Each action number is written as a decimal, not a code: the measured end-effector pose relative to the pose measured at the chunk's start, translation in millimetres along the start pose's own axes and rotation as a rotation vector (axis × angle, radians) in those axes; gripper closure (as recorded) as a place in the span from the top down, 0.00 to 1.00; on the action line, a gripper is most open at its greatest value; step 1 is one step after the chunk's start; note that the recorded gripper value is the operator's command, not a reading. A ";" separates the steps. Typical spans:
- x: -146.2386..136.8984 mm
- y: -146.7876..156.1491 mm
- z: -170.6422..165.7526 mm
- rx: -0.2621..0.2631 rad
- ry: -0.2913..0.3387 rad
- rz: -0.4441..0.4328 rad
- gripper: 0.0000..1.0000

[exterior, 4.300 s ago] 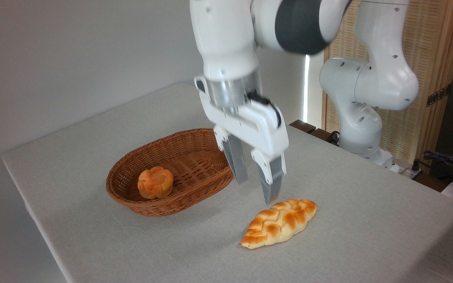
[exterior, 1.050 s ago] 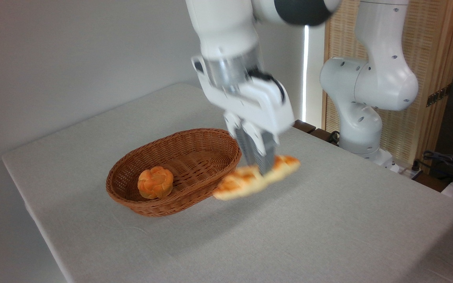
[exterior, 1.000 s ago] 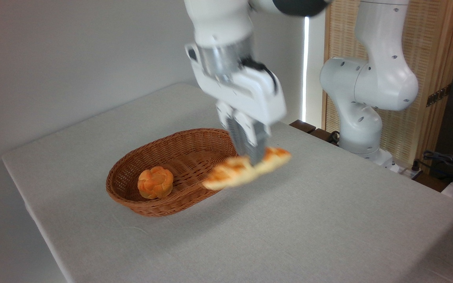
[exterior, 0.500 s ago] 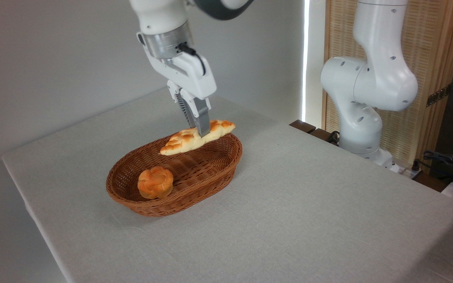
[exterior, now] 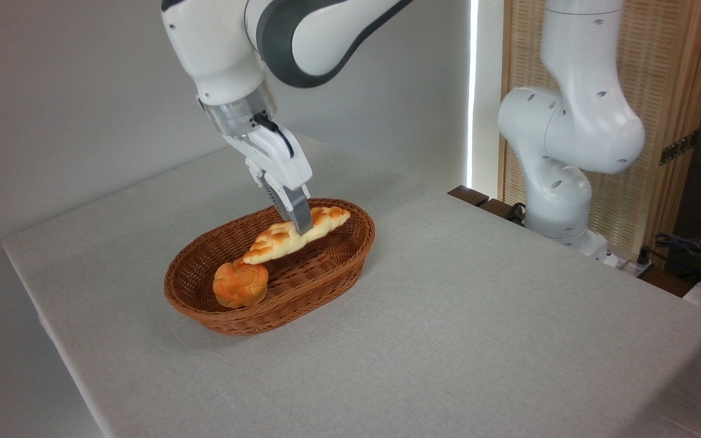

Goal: Put bread into the basket
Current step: 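Lower the loaf into the basket beside the round bun and open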

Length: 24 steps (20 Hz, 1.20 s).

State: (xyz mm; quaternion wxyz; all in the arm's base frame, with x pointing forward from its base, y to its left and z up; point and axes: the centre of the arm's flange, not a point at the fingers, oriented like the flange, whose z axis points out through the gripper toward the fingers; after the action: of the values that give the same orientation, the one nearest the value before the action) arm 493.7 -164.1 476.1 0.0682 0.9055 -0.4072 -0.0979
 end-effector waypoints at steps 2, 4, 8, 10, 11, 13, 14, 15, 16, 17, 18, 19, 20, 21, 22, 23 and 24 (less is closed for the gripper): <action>-1.0 -0.6 9.6 -0.011 -0.017 -0.002 0.90; -1.6 -0.8 12.6 -0.015 -0.022 -0.006 1.00; -1.8 -1.1 12.6 -0.015 -0.022 -0.015 1.00; -2.0 -1.4 12.6 -0.015 -0.021 -0.016 1.00; -2.1 -1.5 12.5 -0.015 -0.021 -0.016 1.00; -2.2 -1.6 12.3 -0.014 -0.021 -0.016 1.00; -2.3 -1.6 12.1 -0.014 -0.021 -0.016 1.00; -2.5 -1.5 11.7 -0.014 -0.020 -0.017 1.00; -2.8 -1.4 11.1 -0.013 -0.019 -0.017 1.00; -3.3 -1.2 10.0 -0.011 -0.017 -0.017 1.00; -4.0 -1.2 8.6 -0.009 -0.015 -0.018 1.00; -5.2 -2.0 6.9 -0.007 -0.012 -0.021 1.00; -6.9 -3.6 5.2 -0.006 -0.008 -0.025 1.00; -8.7 -5.6 2.6 -0.004 -0.003 -0.031 1.00; -10.6 -7.6 -1.3 0.000 0.004 -0.036 1.00; -13.7 -11.1 -9.1 0.008 0.020 -0.045 1.00; -17.2 -14.8 -18.4 0.018 0.036 -0.054 1.00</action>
State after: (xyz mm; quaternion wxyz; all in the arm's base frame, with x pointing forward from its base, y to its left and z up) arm 497.6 -140.6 493.0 0.0646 0.9183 -0.3823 -0.0795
